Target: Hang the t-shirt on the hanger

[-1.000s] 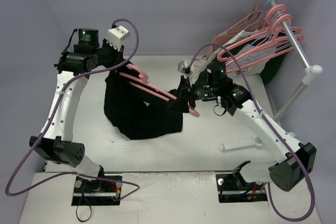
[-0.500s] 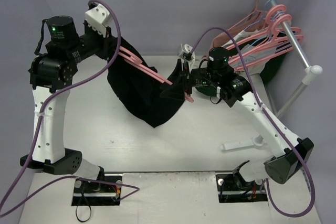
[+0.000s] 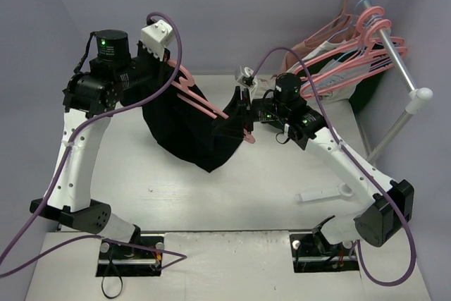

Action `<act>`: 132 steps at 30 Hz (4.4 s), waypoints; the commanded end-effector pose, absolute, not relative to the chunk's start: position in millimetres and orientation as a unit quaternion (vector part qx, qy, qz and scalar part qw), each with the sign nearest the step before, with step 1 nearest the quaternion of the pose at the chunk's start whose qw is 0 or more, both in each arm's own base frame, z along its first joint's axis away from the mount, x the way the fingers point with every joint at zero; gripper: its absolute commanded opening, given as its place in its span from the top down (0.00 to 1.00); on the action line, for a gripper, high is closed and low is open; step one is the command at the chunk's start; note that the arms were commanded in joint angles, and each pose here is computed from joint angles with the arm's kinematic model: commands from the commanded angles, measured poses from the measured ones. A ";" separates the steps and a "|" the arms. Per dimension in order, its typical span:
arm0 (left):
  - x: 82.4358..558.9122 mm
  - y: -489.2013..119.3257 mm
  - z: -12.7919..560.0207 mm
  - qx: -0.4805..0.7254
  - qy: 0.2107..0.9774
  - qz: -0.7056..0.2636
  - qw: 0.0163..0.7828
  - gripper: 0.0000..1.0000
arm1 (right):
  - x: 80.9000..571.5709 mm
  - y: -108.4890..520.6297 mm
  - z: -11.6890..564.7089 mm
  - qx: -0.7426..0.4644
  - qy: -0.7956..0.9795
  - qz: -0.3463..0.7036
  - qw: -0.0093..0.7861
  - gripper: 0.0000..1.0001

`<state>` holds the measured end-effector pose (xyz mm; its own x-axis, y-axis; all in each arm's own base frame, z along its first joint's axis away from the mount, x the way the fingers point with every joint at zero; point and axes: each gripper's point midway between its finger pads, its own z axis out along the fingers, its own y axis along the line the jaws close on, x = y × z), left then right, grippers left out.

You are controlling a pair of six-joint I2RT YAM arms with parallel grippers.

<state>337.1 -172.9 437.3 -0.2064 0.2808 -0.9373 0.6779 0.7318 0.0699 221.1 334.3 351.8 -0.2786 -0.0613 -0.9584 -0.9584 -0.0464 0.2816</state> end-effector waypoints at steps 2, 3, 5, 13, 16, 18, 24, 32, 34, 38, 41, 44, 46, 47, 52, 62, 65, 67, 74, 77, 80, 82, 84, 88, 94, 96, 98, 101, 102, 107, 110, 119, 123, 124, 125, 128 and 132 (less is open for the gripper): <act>305.9 -194.6 482.8 0.356 0.688 -0.236 0.587 1.00 | 221.8 337.7 383.6 -0.474 0.485 0.581 0.450 1.00; 303.6 -197.6 482.8 0.360 0.685 -0.244 0.584 1.00 | 222.6 338.0 382.4 -0.475 0.484 0.582 0.449 1.00; 298.9 -201.8 483.2 0.364 0.682 -0.254 0.581 1.00 | 226.7 338.0 380.3 -0.473 0.485 0.582 0.450 1.00; 302.4 -187.4 483.4 0.352 0.690 -0.212 0.596 0.97 | 237.3 327.7 389.5 -0.474 0.478 0.575 0.465 1.00; 310.3 -176.7 481.0 0.341 0.698 -0.182 0.603 0.71 | 239.1 325.2 386.1 -0.473 0.482 0.575 0.463 1.00; 312.1 -175.0 482.5 0.340 0.698 -0.177 0.605 0.54 | 239.2 325.3 382.8 -0.472 0.484 0.575 0.460 1.00; 319.6 -166.0 494.0 0.328 0.690 -0.161 0.624 0.29 | 241.7 326.3 368.2 -0.466 0.497 0.578 0.448 1.00; 326.6 -130.6 506.4 0.298 0.691 -0.128 0.646 0.26 | 249.5 330.9 347.0 -0.462 0.514 0.583 0.429 1.00; 325.7 -121.9 507.5 0.292 0.691 -0.126 0.649 0.26 | 251.9 332.3 342.9 -0.461 0.516 0.583 0.425 1.00; 332.8 -99.5 493.1 0.284 0.705 -0.104 0.642 0.25 | 258.5 335.6 336.9 -0.460 0.521 0.587 0.416 1.00; 332.4 -98.0 469.7 0.301 0.715 -0.118 0.620 0.25 | 259.9 337.1 338.6 -0.464 0.518 0.591 0.409 1.00; 328.9 -99.0 451.7 0.337 0.710 -0.122 0.606 0.25 | 264.8 336.7 342.1 -0.465 0.516 0.594 0.407 1.00; 325.6 -102.6 438.8 0.355 0.709 -0.137 0.594 0.25 | 265.1 336.4 342.2 -0.466 0.515 0.595 0.404 1.00; 323.1 -103.4 431.5 0.375 0.703 -0.135 0.589 0.26 | 265.9 335.9 343.4 -0.467 0.513 0.595 0.405 1.00; 322.1 -104.6 379.6 0.470 0.686 -0.129 0.541 0.29 | 263.4 335.1 345.0 -0.471 0.510 0.599 0.399 1.00; 350.4 -90.1 366.1 0.510 0.670 -0.105 0.529 0.30 | 251.3 330.3 348.0 -0.482 0.500 0.604 0.391 1.00; 354.3 -91.6 367.3 0.521 0.660 -0.105 0.532 0.29 | 249.5 329.7 348.6 -0.484 0.498 0.606 0.388 1.00; 358.4 -91.0 363.2 0.524 0.660 -0.104 0.528 0.30 | 248.4 329.4 349.1 -0.487 0.496 0.606 0.387 1.00; 360.5 -101.7 357.4 0.543 0.639 -0.134 0.529 0.29 | 245.1 328.8 355.2 -0.493 0.488 0.610 0.383 1.00; 361.3 -103.4 347.3 0.545 0.641 -0.144 0.521 0.29 | 243.8 328.1 356.3 -0.495 0.486 0.610 0.382 1.00; 361.5 -105.7 337.7 0.545 0.643 -0.158 0.514 0.29 | 242.9 328.3 357.1 -0.497 0.484 0.613 0.378 1.00; 360.4 -108.5 336.1 0.546 0.640 -0.168 0.514 0.29 | 242.9 328.2 357.9 -0.497 0.484 0.613 0.377 1.00; 357.4 -114.0 335.1 0.546 0.633 -0.190 0.515 0.30 | 242.4 328.2 361.0 -0.499 0.481 0.615 0.376 1.00; 351.9 -119.1 327.1 0.543 0.633 -0.214 0.509 0.32 | 243.2 327.7 367.4 -0.503 0.476 0.613 0.380 1.00; 348.0 -121.4 317.6 0.539 0.636 -0.232 0.502 0.41 | 245.6 328.7 371.1 -0.504 0.475 0.616 0.376 1.00; 347.2 -121.4 319.1 0.539 0.634 -0.232 0.503 0.60 | 245.9 328.8 370.7 -0.503 0.476 0.616 0.375 1.00; 346.1 -122.3 322.3 0.540 0.631 -0.233 0.506 0.84 | 246.7 329.1 368.7 -0.501 0.478 0.617 0.374 1.00; 342.6 -124.9 330.7 0.543 0.620 -0.236 0.514 1.00 | 249.0 329.5 364.3 -0.496 0.485 0.618 0.370 1.00; 341.3 -125.5 332.6 0.544 0.618 -0.237 0.516 1.00 | 250.5 329.3 362.7 -0.493 0.488 0.619 0.369 1.00; 335.4 -124.2 339.9 0.543 0.614 -0.233 0.524 1.00 | 271.3 319.6 355.1 -0.458 0.521 0.612 0.379 0.64; 331.6 -121.2 340.7 0.538 0.619 -0.230 0.524 1.00 | 300.0 299.9 353.3 -0.407 0.561 0.602 0.398 0.44; 341.8 -106.7 333.4 0.496 0.670 -0.211 0.510 1.00 | 366.4 234.8 396.0 -0.279 0.607 0.538 0.514 0.22; 362.6 -89.9 341.7 0.421 0.718 -0.176 0.526 1.00 | 375.8 223.1 423.2 -0.229 0.606 0.507 0.568 0.19; 362.7 -89.1 344.8 0.396 0.730 -0.182 0.527 1.00 | 379.3 219.0 428.4 -0.203 0.609 0.492 0.588 0.23; 365.6 -87.5 354.2 0.384 0.728 -0.173 0.541 1.00 | 379.6 220.4 426.9 -0.190 0.616 0.484 0.592 0.26; 371.0 -74.2 363.9 0.322 0.754 -0.140 0.556 1.00 | 369.2 248.8 418.4 -0.180 0.635 0.451 0.601 0.40; 360.3 -71.2 375.7 0.260 0.770 -0.125 0.569 1.00 | 349.4 301.5 394.0 -0.143 0.666 0.432 0.592 0.52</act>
